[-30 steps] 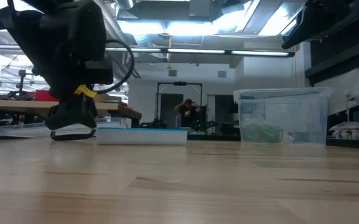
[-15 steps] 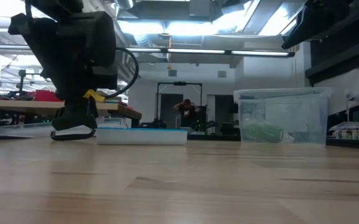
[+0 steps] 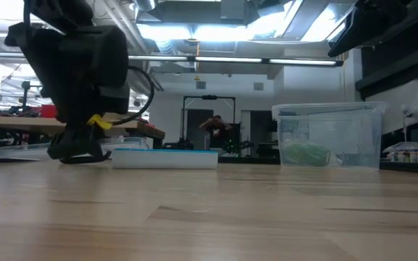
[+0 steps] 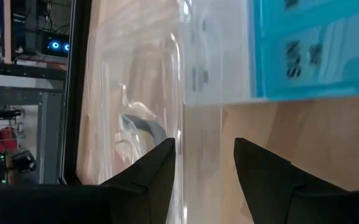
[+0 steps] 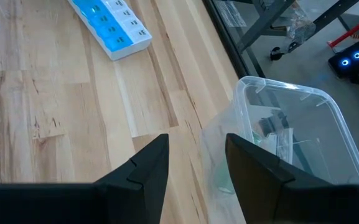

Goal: Roll bandage
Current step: Close the transparent tupperware lid

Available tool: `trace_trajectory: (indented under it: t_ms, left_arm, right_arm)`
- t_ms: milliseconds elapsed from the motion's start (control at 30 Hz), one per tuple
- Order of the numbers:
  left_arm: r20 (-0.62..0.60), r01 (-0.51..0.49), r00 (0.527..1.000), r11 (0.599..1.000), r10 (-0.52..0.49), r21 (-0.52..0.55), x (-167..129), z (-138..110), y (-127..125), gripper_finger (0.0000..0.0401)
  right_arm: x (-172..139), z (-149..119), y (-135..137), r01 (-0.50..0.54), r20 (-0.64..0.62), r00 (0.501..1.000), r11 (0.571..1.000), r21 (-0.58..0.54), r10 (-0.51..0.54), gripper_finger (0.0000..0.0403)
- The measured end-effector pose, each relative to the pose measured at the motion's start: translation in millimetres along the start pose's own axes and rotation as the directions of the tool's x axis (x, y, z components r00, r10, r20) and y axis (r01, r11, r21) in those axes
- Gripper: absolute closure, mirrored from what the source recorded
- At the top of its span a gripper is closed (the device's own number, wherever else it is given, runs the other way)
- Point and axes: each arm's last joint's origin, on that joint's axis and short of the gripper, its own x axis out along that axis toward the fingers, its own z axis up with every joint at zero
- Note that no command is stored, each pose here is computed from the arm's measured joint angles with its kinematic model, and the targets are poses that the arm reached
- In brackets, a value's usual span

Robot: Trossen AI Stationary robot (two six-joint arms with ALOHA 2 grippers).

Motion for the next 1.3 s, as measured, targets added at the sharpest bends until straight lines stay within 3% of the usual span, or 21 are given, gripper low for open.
trace_trajectory:
  t_ms: [533,667,867,1133,1300]
  left_arm:
    - [-0.015,-0.075,0.997,0.993,0.074,-0.091,10,-1,8,0.0246]
    - [-0.037,-0.068,0.997,0.99,0.064,-0.121,15,0,12,0.0278]
    - [-0.038,-0.045,0.999,0.984,0.039,-0.175,16,2,11,0.0367]
    - [-0.032,-0.046,0.999,0.956,0.038,-0.291,13,3,11,0.0367]
    - [0.004,-0.012,1.0,0.932,0.015,-0.363,4,17,11,0.0367]
  right_arm:
    - [0,0,0,0.0,0.0,1.0,1.0,-0.005,0.0,0.024]
    - [0,0,0,0.0,0.0,1.0,1.0,-0.005,0.0,0.024]
    - [0,0,0,0.0,-0.001,1.0,1.0,-0.005,0.0,0.024]
    - [0,0,0,0.0,-0.001,1.0,1.0,-0.004,0.0,0.024]
    - [0,0,0,0.0,0.0,1.0,1.0,-0.003,0.0,0.024]
